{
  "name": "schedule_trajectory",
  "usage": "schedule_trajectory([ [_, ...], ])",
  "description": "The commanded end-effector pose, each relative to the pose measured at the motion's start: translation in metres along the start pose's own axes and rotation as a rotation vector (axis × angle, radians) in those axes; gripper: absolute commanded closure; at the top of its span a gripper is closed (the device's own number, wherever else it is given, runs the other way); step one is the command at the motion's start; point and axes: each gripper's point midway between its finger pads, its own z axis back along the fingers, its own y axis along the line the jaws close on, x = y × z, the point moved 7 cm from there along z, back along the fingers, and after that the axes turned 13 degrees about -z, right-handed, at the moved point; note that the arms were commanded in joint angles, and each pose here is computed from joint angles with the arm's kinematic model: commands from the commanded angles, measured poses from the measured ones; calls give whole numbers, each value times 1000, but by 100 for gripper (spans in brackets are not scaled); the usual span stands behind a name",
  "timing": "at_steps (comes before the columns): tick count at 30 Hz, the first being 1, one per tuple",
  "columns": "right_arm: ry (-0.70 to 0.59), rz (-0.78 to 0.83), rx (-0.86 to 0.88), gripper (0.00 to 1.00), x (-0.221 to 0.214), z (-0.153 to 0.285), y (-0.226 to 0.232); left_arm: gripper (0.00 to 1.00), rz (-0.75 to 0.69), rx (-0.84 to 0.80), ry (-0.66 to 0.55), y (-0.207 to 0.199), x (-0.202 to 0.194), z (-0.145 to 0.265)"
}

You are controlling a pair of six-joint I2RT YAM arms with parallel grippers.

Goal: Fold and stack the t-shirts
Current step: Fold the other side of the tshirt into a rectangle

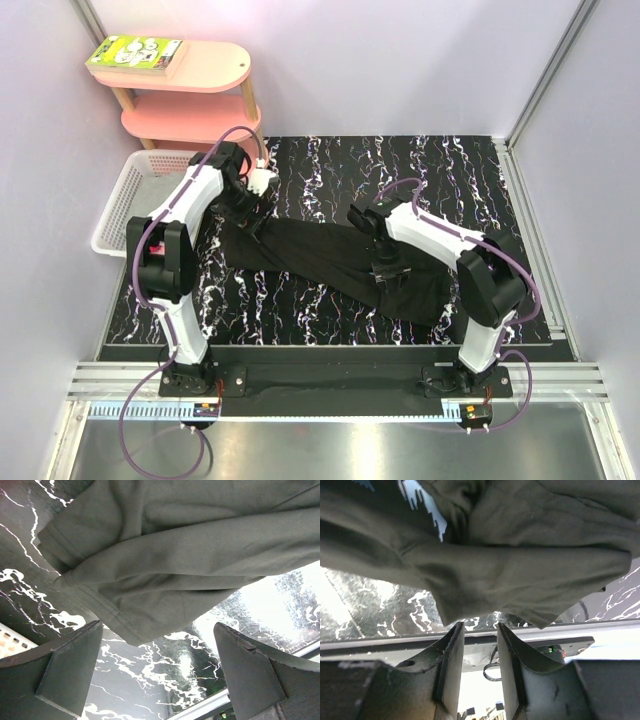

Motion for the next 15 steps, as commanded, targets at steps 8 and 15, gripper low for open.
schedule_trajectory([
  [8, -21, 41, 8, 59, 2, 2, 18, 2, 22, -13, 34, 2, -8, -22],
  [15, -50, 69, 30, 57, -2, 20, 26, 2, 23, -3, 51, 0, -18, -29],
])
